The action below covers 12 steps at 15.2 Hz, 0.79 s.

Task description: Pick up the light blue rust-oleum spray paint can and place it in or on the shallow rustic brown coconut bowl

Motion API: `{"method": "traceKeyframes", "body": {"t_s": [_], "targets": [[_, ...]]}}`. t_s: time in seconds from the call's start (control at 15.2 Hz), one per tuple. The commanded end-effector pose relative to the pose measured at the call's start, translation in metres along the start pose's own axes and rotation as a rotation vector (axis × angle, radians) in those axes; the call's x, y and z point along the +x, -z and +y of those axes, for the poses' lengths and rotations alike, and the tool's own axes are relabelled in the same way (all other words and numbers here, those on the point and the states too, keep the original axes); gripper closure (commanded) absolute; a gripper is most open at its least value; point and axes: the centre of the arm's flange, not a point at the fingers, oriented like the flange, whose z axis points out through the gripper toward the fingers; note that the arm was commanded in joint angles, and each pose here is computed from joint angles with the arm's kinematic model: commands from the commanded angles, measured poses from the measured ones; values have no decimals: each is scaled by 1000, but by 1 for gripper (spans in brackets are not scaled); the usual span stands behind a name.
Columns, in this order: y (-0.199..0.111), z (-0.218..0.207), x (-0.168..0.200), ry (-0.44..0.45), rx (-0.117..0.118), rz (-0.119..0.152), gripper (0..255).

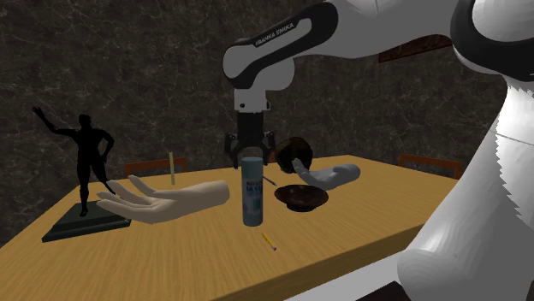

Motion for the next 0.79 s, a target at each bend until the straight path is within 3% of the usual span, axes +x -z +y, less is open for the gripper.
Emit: {"method": "traceKeyframes", "body": {"t_s": [0.0,0.4,0.46,0.73], "targets": [[-5,0,0,0,0,0,0],[-5,0,0,0,0,0,0],[-5,0,0,0,0,0,255],[-5,0,0,0,0,0,255]]}}
